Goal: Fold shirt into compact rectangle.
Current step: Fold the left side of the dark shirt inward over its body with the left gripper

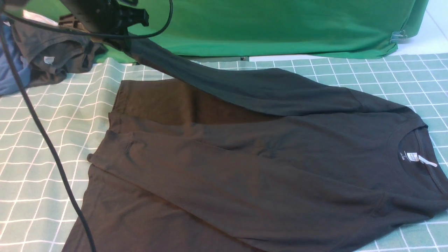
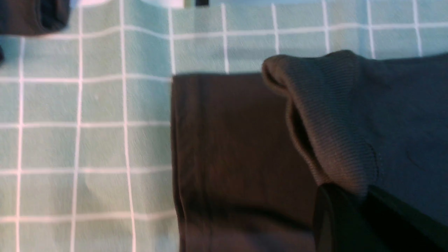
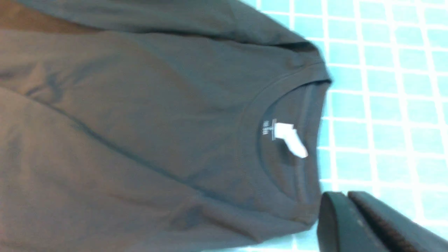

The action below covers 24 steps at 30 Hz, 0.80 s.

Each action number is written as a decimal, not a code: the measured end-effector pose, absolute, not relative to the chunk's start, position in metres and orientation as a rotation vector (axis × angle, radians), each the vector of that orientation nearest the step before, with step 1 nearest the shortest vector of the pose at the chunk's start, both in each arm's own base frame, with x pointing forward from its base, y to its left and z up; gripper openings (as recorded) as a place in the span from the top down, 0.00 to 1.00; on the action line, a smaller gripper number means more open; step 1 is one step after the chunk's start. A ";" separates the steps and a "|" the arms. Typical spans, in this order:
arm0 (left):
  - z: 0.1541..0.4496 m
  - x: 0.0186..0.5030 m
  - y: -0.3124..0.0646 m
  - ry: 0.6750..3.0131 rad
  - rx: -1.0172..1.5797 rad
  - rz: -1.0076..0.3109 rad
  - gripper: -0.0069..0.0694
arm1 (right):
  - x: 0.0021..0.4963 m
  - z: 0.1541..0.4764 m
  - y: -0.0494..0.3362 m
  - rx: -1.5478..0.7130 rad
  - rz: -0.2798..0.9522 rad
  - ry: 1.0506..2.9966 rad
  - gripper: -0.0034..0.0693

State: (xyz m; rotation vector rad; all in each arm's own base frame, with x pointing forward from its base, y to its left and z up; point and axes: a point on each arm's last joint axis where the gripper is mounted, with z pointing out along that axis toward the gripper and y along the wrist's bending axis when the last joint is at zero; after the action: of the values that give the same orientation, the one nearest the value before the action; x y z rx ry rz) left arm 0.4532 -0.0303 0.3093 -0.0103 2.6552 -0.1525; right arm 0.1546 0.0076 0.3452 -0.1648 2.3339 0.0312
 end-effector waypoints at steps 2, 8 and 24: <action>0.310 0.448 -0.031 2.699 0.006 -0.166 0.88 | 0.159 0.347 0.007 -0.162 0.026 2.340 0.93; 0.311 0.436 -0.032 2.746 0.016 -0.166 0.88 | 0.160 0.346 0.007 -0.152 0.029 2.358 0.93; 0.277 0.329 -0.037 2.881 -0.118 -0.120 0.88 | 0.160 0.346 0.009 -0.138 0.067 2.357 0.93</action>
State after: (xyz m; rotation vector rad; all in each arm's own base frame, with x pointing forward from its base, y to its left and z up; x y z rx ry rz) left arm 0.3288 -0.0372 0.2774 -0.1182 2.8813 -0.1204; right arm 0.1596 0.0092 0.3464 -0.1383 2.3574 0.0672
